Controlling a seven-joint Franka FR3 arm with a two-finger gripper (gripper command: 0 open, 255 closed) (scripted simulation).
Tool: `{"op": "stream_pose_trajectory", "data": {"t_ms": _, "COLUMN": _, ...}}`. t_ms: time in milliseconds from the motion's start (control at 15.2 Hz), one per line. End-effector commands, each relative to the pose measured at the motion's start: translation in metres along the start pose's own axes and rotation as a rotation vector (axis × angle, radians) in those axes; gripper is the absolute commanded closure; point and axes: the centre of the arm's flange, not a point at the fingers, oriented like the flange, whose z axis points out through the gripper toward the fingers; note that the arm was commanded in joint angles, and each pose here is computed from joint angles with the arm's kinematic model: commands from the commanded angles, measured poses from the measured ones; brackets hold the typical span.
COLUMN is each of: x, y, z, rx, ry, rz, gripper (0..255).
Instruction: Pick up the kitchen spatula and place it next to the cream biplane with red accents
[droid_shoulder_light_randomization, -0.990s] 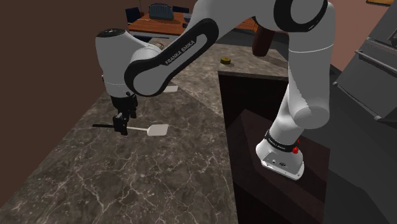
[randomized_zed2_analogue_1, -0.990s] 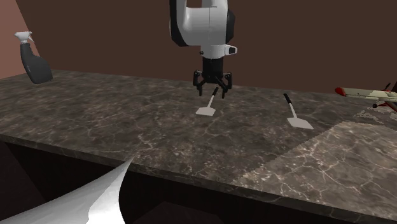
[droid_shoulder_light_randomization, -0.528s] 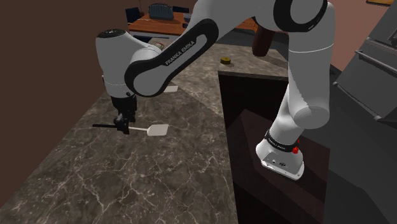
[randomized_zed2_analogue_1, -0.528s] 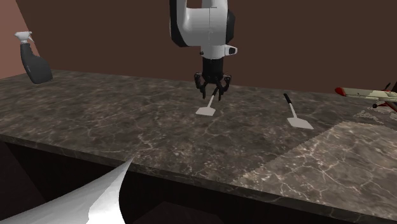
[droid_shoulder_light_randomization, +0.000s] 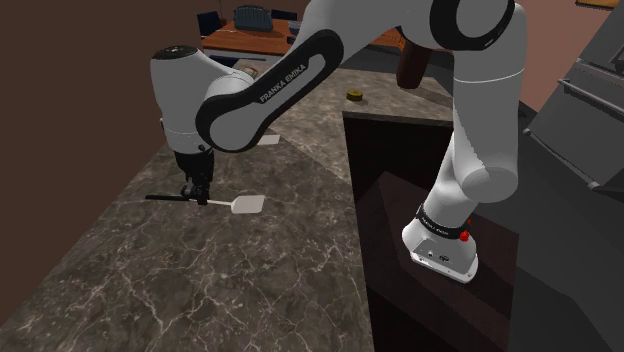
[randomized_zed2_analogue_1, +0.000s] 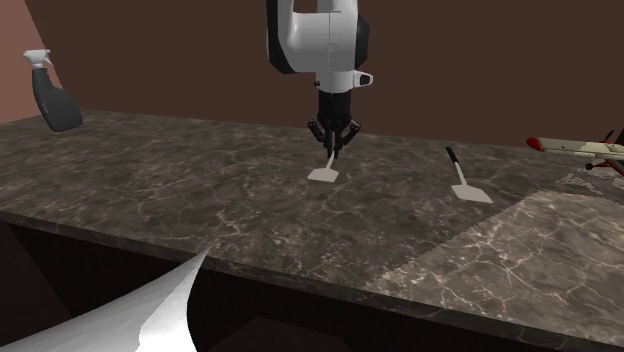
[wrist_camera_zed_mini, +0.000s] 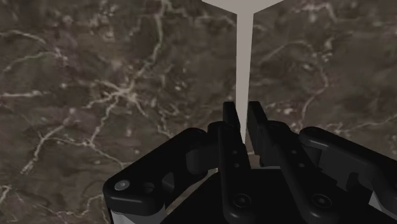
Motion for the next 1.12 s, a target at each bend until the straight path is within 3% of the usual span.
{"op": "stream_pose_trajectory", "data": {"t_ms": 0, "x": 0.0, "y": 0.0, "z": 0.0, "rx": 0.0, "ry": 0.0, "rz": 0.0, "gripper": 255}}
{"op": "stream_pose_trajectory", "data": {"t_ms": 1056, "x": 0.006, "y": 0.0, "z": -0.084, "rx": 0.0, "ry": 0.0, "rz": 0.0, "gripper": 255}}
